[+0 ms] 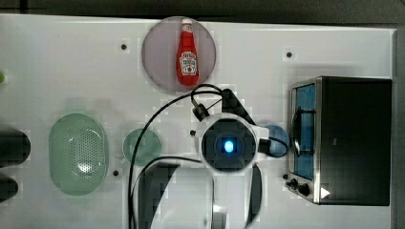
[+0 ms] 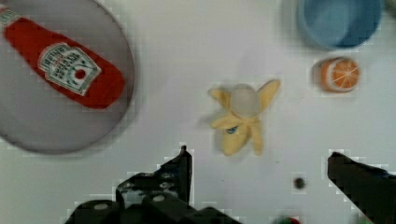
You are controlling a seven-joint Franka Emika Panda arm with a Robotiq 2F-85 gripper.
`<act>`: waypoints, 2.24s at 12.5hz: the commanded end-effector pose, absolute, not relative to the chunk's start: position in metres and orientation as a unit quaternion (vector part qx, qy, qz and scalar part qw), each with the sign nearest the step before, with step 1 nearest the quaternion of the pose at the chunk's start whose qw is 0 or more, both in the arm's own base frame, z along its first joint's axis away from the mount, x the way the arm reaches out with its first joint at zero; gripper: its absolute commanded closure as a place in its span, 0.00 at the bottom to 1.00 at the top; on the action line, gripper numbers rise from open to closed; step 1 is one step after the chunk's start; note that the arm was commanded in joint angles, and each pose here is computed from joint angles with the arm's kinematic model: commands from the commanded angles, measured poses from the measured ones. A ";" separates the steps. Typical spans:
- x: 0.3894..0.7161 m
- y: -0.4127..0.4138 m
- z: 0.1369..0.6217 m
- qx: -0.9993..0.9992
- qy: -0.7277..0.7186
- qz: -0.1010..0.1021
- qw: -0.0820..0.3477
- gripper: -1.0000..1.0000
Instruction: Pick banana from table and place on oven.
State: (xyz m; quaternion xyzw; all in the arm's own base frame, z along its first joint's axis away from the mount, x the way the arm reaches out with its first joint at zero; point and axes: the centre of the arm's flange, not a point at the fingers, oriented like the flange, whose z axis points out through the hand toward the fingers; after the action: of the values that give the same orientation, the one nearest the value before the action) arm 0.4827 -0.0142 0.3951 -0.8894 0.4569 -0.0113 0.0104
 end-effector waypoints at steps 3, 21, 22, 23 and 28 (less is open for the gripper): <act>0.477 -0.024 0.277 -0.877 0.480 0.022 -0.009 0.00; 0.488 -0.014 0.219 -0.881 0.472 -0.027 0.013 0.78; 0.493 -0.014 0.249 -0.880 0.472 -0.039 0.021 0.78; 0.497 -0.014 0.279 -0.880 0.472 -0.041 0.022 0.78; 0.506 -0.016 0.443 -0.882 0.472 0.001 0.005 0.78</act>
State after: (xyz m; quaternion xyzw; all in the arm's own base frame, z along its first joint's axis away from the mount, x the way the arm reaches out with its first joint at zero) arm 0.5008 -0.0109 0.4417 -0.8867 0.4620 -0.0012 0.0179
